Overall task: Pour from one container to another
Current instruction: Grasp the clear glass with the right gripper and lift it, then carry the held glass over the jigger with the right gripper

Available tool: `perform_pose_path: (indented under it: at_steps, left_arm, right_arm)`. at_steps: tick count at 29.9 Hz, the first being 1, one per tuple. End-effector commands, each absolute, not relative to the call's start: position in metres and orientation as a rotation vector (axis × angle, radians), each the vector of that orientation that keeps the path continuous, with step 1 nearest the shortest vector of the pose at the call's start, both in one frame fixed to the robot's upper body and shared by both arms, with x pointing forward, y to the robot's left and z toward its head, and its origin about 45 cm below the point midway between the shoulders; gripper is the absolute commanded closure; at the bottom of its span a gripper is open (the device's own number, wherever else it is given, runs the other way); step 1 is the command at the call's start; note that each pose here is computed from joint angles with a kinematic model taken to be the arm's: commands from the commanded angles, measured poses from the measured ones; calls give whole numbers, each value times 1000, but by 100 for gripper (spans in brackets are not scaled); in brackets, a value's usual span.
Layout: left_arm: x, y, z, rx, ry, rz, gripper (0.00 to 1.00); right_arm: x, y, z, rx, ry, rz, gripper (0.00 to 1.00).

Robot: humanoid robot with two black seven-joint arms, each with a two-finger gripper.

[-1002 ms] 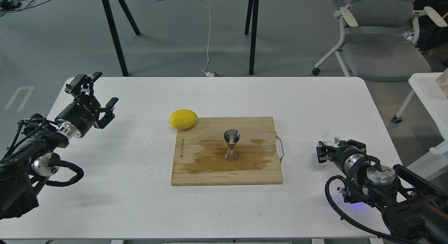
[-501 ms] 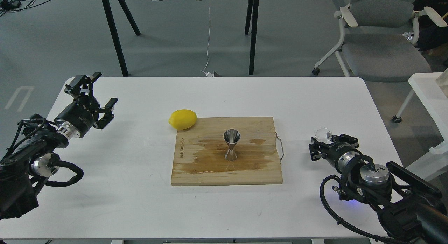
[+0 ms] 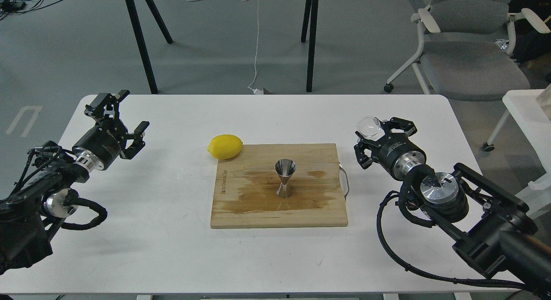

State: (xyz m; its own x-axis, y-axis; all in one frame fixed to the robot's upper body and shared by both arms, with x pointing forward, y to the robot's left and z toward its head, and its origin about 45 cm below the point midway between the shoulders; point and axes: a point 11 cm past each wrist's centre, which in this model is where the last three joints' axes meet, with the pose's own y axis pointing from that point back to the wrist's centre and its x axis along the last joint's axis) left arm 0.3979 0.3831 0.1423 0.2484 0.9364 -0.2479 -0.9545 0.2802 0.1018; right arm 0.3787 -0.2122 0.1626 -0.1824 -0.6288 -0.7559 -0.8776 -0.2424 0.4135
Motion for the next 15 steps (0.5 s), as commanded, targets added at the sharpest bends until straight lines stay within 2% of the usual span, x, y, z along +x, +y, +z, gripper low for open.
perform_pose_path:
  at_steps: [1,8,15]
  left_arm:
    - [398,382,142,-76,284,1288,1]
    - [398,380,141,-78,286,1286,1]
    - [399,378,141,-80,287,1283,1]
  right_arm:
    - [375,-161,168,-2041,1688,1349,57]
    - [364,-103,171,-2338,1628,1238,57]
    - [354,-89,168,-2516,1645,1102,57]
